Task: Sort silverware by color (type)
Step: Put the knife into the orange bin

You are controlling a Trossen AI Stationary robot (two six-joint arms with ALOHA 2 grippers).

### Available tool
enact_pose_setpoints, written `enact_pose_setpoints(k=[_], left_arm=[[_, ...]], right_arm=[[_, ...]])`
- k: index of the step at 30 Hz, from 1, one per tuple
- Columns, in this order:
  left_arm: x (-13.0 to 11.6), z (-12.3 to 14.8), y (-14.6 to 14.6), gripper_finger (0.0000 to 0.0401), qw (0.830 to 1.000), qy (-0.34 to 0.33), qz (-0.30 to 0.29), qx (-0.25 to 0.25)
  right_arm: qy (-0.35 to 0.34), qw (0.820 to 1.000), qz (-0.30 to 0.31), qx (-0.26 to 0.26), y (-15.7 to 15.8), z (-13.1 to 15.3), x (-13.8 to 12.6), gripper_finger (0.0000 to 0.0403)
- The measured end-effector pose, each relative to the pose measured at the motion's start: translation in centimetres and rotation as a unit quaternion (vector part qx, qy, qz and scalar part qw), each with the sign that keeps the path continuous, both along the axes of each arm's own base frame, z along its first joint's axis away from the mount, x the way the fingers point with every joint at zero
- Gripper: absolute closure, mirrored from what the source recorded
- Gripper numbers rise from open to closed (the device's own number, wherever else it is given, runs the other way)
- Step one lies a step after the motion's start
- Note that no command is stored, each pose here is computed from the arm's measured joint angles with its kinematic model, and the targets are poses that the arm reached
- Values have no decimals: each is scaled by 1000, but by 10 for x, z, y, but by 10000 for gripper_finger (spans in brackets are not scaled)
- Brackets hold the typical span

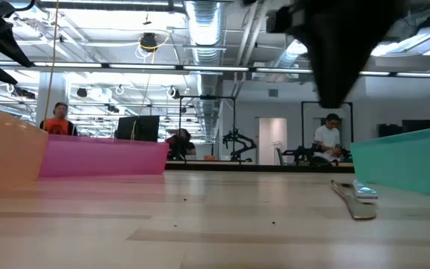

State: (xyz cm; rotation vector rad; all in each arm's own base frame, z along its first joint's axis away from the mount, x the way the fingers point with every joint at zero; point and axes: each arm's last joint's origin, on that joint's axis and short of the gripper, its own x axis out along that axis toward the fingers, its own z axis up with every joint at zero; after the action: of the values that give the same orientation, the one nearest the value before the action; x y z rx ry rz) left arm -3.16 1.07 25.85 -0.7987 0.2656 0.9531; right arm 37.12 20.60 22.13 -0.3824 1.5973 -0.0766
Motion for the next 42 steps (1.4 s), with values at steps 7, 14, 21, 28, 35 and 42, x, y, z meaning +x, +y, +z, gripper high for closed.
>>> enact_pose_setpoints(k=[7,14,21,28,35,42], left_arm=[[0,0,0,154,1000,0,0,0],[0,0,0,154,1000,0,0,0],[0,0,0,154,1000,0,0,0],[0,0,0,154,1000,0,0,0],[0,0,0,154,1000,0,0,0],[0,0,0,154,1000,0,0,0]], right_arm=[[-29,993,118,6,20,19,-26,315],[-147,980,116,67,4,44,-61,315],[-114,980,153,64,-13,15,-77,315],[-76,966,231,89,-21,-17,-75,315],[-47,965,241,88,-43,-30,-71,279],[-46,969,223,99,-67,-46,-64,219]])
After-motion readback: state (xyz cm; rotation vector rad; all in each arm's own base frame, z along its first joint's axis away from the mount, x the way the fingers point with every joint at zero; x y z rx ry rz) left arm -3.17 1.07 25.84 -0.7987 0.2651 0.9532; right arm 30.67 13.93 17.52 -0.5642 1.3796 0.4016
